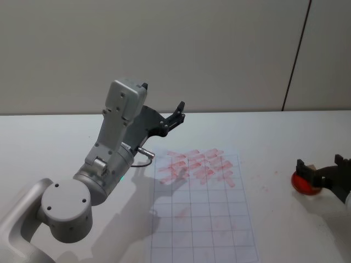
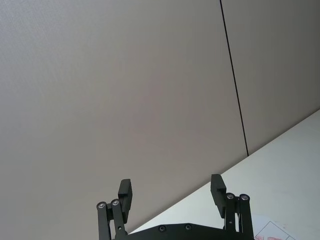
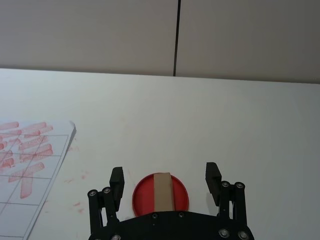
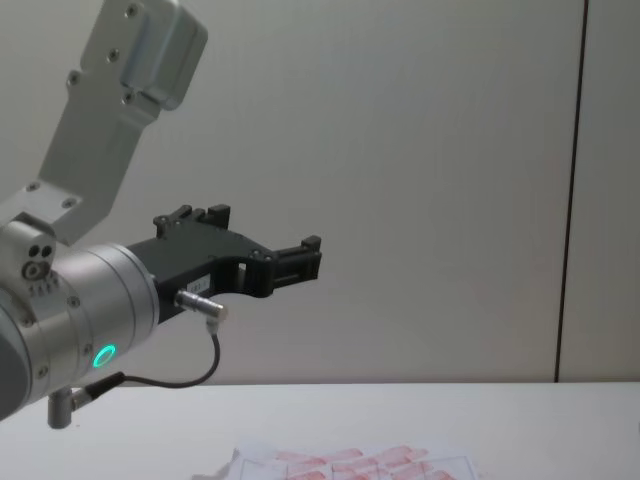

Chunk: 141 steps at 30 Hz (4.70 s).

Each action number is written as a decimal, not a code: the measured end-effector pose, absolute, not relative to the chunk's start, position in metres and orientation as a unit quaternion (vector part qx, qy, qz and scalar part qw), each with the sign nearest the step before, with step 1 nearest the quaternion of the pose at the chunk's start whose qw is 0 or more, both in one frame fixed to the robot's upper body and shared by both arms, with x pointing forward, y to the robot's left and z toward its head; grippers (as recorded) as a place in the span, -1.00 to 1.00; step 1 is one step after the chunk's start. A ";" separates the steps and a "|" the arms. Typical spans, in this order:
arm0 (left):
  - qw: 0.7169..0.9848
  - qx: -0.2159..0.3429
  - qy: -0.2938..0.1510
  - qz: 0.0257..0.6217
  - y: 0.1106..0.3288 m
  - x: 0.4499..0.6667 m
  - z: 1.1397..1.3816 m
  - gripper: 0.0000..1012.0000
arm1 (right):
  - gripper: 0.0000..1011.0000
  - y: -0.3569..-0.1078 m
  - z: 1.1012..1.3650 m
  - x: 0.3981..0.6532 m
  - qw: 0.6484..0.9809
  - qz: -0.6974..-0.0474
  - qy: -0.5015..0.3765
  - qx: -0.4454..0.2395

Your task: Use the one hand to pick up the stamp and affix it onto the A4 paper.

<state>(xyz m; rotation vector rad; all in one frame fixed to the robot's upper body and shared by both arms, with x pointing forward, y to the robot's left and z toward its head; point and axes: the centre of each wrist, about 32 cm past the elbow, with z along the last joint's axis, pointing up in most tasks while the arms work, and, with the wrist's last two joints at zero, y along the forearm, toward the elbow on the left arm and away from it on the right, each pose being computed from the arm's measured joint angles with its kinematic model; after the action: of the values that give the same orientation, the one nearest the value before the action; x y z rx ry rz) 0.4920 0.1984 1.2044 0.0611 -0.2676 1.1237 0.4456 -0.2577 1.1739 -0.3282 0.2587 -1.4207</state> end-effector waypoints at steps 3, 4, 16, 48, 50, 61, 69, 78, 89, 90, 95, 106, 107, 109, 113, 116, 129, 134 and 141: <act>0.837 0.029 -0.126 0.531 0.198 0.492 1.204 0.98 | 0.98 -0.257 1.171 0.447 0.738 -0.645 0.119 -0.159; 0.837 0.029 -0.126 0.531 0.198 0.492 1.204 0.98 | 0.98 -0.257 1.171 0.447 0.738 -0.645 0.120 -0.160; 0.837 0.029 -0.126 0.531 0.198 0.492 1.204 0.98 | 0.78 -0.253 1.163 0.452 0.742 -0.631 0.117 -0.194; 0.837 0.029 -0.126 0.531 0.198 0.492 1.204 0.98 | -0.56 -0.250 1.155 0.458 0.738 -0.623 0.099 -0.242; 0.837 0.029 -0.126 0.531 0.198 0.492 1.204 0.98 | -0.56 -0.251 1.155 0.458 0.737 -0.625 0.101 -0.237; 0.837 0.029 -0.126 0.531 0.198 0.492 1.204 0.98 | -0.56 -0.259 1.148 0.456 0.733 -0.638 0.135 -0.192; 0.837 0.029 -0.127 0.531 0.198 0.492 1.204 0.98 | -0.56 -0.264 1.143 0.456 0.733 -0.642 0.157 -0.162; 0.837 0.029 -0.126 0.531 0.198 0.492 1.204 0.98 | -0.56 -0.267 1.139 0.457 0.733 -0.640 0.177 -0.145; 0.837 0.029 -0.126 0.531 0.198 0.492 1.204 0.98 | -0.56 -0.265 1.147 0.457 0.750 -0.628 0.166 -0.122; 0.837 0.029 -0.126 0.531 0.198 0.492 1.204 0.98 | -0.56 -0.265 1.149 0.457 0.753 -0.627 0.163 -0.119; 0.837 0.029 -0.126 0.531 0.198 0.492 1.204 0.98 | -0.56 -0.261 1.165 0.458 0.771 -0.612 0.142 -0.101; 0.837 0.029 -0.126 0.531 0.198 0.492 1.204 0.98 | -0.56 -0.247 1.192 0.460 0.805 -0.572 0.125 -0.092; 0.837 0.029 -0.126 0.531 0.198 0.492 1.204 0.98 | -0.56 -0.246 1.193 0.460 0.807 -0.570 0.126 -0.093; 0.837 0.029 -0.126 0.531 0.198 0.492 1.204 0.98 | -0.56 -0.243 1.195 0.461 0.813 -0.559 0.128 -0.097; 0.837 0.029 -0.126 0.531 0.198 0.492 1.204 0.98 | -0.56 -0.235 1.197 0.464 0.824 -0.540 0.135 -0.108; 0.837 0.029 -0.126 0.531 0.198 0.492 1.204 0.98 | -0.56 -0.228 1.195 0.467 0.830 -0.526 0.142 -0.120; 0.837 0.029 -0.126 0.531 0.198 0.492 1.204 0.98 | -0.56 -0.199 1.183 0.484 0.842 -0.482 0.163 -0.180; 0.837 0.029 -0.126 0.531 0.198 0.492 1.204 0.98 | -0.56 -0.189 1.180 0.491 0.841 -0.474 0.166 -0.200; 0.837 0.029 -0.126 0.531 0.198 0.492 1.204 0.98 | -0.56 -0.177 1.178 0.498 0.843 -0.464 0.165 -0.217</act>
<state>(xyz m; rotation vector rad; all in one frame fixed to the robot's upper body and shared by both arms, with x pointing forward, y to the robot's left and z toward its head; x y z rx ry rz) 0.4920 0.1984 1.2044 0.0611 -0.2676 1.1237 0.4981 -0.1774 1.1784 -0.4573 0.3483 -0.9800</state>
